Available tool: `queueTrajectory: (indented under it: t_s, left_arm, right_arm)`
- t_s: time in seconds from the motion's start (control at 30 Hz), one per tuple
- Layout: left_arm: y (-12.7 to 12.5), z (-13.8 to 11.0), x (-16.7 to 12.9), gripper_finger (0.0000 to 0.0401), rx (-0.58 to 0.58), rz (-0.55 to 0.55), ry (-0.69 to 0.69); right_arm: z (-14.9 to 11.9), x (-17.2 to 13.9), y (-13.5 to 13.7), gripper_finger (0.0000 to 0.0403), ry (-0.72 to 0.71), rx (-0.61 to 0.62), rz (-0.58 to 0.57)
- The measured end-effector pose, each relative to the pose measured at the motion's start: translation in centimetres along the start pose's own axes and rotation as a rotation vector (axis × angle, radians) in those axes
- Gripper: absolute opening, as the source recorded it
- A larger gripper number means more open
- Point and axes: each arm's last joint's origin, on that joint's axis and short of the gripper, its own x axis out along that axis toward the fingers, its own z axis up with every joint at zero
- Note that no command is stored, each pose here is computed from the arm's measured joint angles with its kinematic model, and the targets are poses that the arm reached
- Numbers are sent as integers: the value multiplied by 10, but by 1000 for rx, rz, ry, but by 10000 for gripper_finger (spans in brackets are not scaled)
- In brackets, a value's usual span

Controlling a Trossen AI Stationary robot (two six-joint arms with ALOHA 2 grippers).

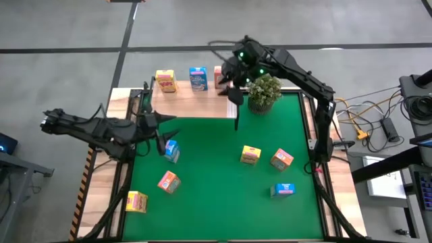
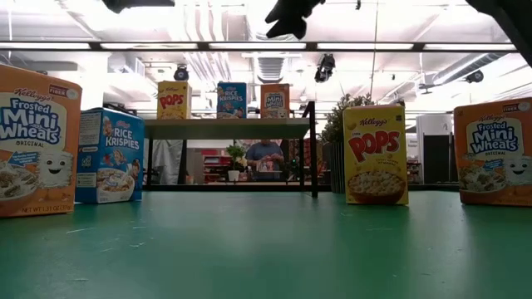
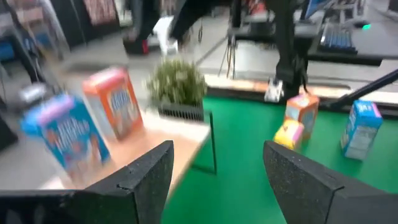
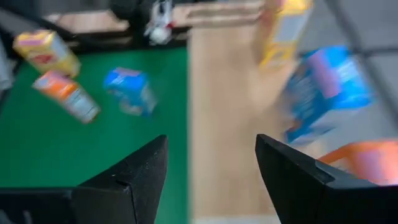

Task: Stack cereal on shelf
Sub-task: Put the left blue cereal box on the shelf

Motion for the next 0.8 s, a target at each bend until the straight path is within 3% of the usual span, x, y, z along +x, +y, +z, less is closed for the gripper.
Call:
queueTrajectory:
  t_s: [0.2, 0.37, 0.6, 0.8]
  left_arm:
    - [-3, -14, 6, 231, -108, 42, 168]
    - [-7, -16, 12, 231, -82, 62, 232]
    - [-12, -15, 17, 231, 17, 53, 241]
    - [-11, -14, 17, 231, 26, 52, 240]
  right_arm:
    - [-6, 11, 36, 224, 129, 30, 87]
    - [-6, 29, 48, 224, 162, -70, -20]
    - [-7, 69, 38, 210, 21, -182, -76]
    - [-11, 106, 22, 136, -177, -299, -239]
